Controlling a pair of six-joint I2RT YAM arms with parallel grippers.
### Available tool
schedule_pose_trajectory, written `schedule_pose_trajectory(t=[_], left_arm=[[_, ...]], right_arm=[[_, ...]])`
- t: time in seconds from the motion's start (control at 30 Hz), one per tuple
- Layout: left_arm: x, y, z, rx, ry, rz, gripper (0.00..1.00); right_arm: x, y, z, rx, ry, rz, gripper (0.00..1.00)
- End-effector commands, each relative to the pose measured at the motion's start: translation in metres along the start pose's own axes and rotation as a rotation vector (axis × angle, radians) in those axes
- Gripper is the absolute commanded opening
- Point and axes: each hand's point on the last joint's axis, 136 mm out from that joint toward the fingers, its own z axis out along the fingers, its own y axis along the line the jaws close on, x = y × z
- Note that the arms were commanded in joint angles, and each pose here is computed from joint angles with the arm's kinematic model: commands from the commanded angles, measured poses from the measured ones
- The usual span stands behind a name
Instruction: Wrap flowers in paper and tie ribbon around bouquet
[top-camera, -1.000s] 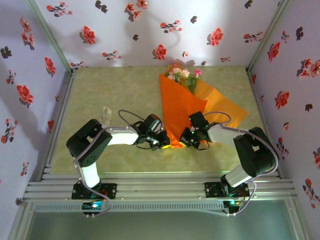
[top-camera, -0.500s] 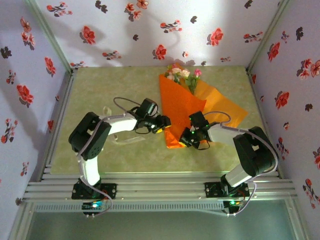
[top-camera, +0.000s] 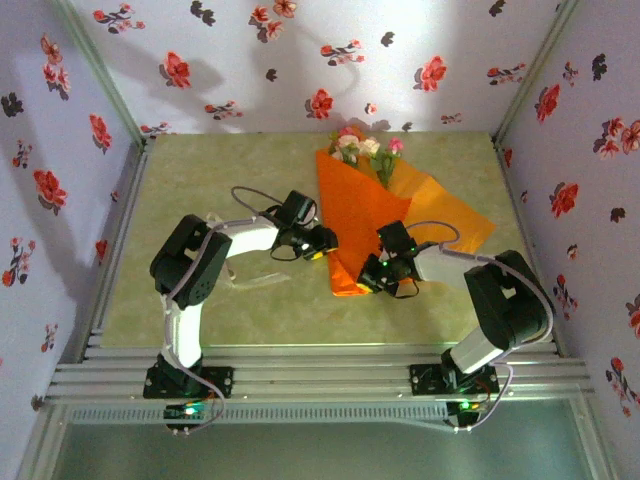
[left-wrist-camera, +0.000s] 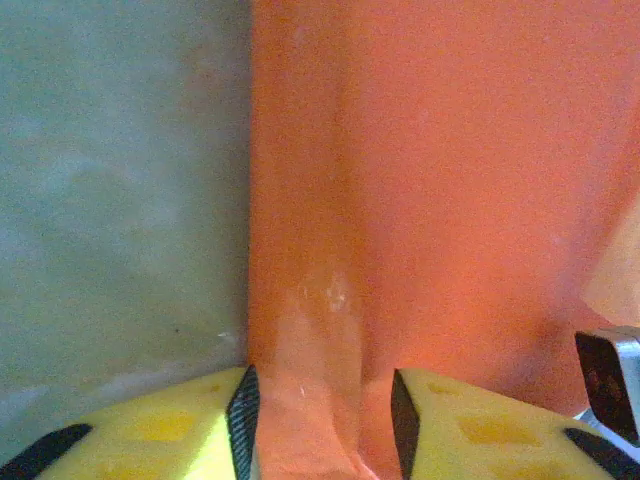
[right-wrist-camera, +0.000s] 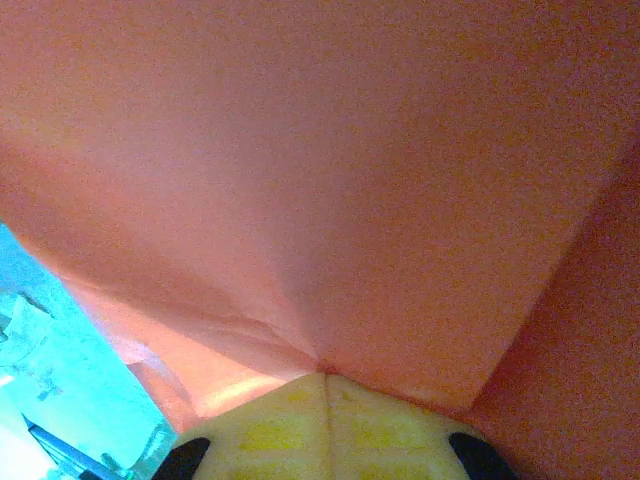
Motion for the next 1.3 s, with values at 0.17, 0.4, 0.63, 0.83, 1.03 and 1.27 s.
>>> schedule_pose_trajectory(t=[0.17,0.4,0.63,0.83,1.03,1.27], left_arm=[[-0.020,0.009,-0.019,-0.136,-0.067,0.017,0.59],[-0.041,-0.001,-0.004,-0.038,-0.088,0.017,0.58],[-0.063,-0.017,0.013,0.086,-0.111,0.019,0.48],[-0.083,-0.013,0.012,0.143,-0.171,0.006,0.16],[-0.102,-0.016,0.005,0.191,-0.211,0.000,0.08],[-0.131,-0.005,0.006,0.187,-0.236,-0.036,0.34]], right_arm=[[0.009,-0.064,0.009,0.242,0.017,0.054,0.01],[0.008,-0.066,0.006,0.222,0.001,0.063,0.02],[0.007,-0.070,0.006,0.211,0.000,0.086,0.02],[0.007,-0.073,0.008,0.204,0.005,0.100,0.02],[0.009,-0.075,0.009,0.205,0.017,0.100,0.01],[0.011,-0.074,0.012,0.195,0.042,0.095,0.01]])
